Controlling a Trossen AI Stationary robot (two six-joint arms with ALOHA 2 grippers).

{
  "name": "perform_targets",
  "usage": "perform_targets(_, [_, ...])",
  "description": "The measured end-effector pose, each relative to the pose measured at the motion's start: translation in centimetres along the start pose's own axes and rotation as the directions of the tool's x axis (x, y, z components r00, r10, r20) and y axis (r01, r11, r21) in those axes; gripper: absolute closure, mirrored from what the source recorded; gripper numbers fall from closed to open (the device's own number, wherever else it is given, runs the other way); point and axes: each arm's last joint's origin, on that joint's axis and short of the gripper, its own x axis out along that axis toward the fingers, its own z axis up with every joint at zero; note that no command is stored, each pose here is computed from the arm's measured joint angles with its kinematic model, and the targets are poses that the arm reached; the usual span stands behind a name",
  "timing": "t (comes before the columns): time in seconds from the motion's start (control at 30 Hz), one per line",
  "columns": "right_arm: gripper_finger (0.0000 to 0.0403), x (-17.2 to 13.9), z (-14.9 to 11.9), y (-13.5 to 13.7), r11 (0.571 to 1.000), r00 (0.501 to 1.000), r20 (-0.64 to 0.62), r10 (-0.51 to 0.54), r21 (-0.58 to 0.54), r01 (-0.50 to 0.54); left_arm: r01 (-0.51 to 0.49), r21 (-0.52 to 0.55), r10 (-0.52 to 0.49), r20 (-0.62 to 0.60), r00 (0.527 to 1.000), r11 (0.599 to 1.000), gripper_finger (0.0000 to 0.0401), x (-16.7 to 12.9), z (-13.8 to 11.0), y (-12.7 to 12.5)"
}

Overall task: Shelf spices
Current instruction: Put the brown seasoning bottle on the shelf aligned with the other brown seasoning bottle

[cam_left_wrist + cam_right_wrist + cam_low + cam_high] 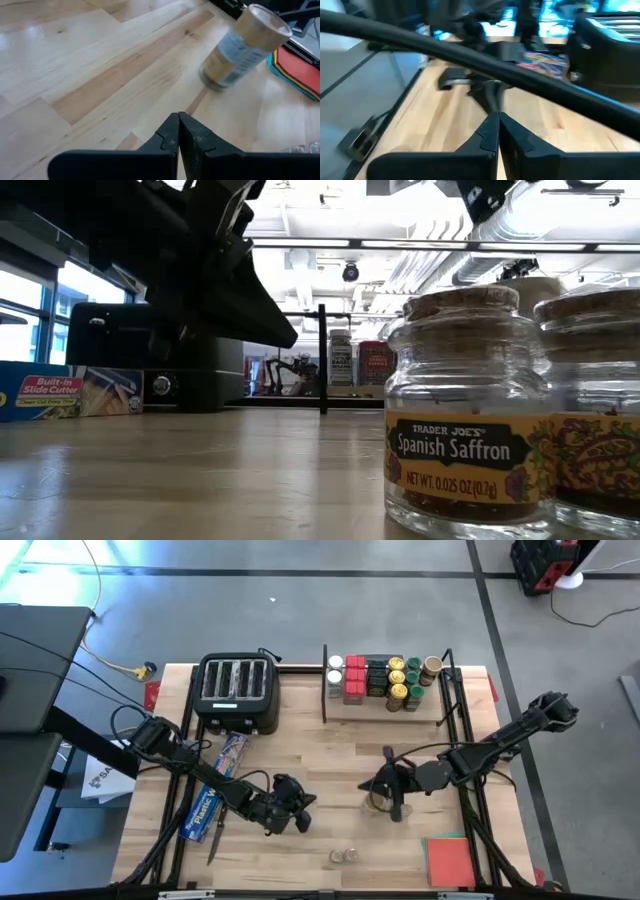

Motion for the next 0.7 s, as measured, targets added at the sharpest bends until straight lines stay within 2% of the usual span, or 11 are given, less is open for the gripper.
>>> perform_targets(0.13, [0.0371, -0.6, 1.0, 0.0, 0.996, 0.997, -0.053, 0.062, -0.060, -0.065, -0.005, 0.007, 0.005, -0.005, 1.000, 1.000, 0.0400, 0.0, -0.1, 0.1])
perform_targets(0.23, [0.0327, -1.3, 2.1, 0.0, 0.983, 0.982, -0.179, 0.066, -0.160, -0.095, -0.012, 0.016, 0.013, -0.011, 1.000, 1.000, 0.0400, 0.0, -0.1, 0.2])
perform_targets(0.3, [0.0293, -1.6, 2.6, 0.3, 0.964, 0.960, -0.263, 0.098, -0.214, -0.157, -0.011, 0.016, 0.012, -0.012, 1.000, 1.000, 0.0400, 0.0, -0.1, 0.1])
perform_targets(0.43, [0.0225, -1.5, 3.6, 1.0, 0.928, 0.897, -0.414, 0.157, -0.248, -0.277, -0.007, 0.021, 0.007, -0.030, 1.000, 1.000, 0.0400, 0.0, -0.2, 0.2])
perform_targets(0.6, [0.0146, 0.2, 4.5, 1.9, 0.838, 0.779, -0.613, 0.130, -0.353, -0.417, 0.008, 0.028, -0.006, -0.051, 0.999, 1.000, 0.0400, 0.0, -0.2, 0.2])
perform_targets(0.7, [0.0114, 1.6, 4.5, 2.7, 0.734, 0.682, -0.722, 0.117, -0.400, -0.549, 0.014, 0.029, -0.013, -0.062, 0.998, 0.999, 0.0400, 0.0, -0.3, 0.1])
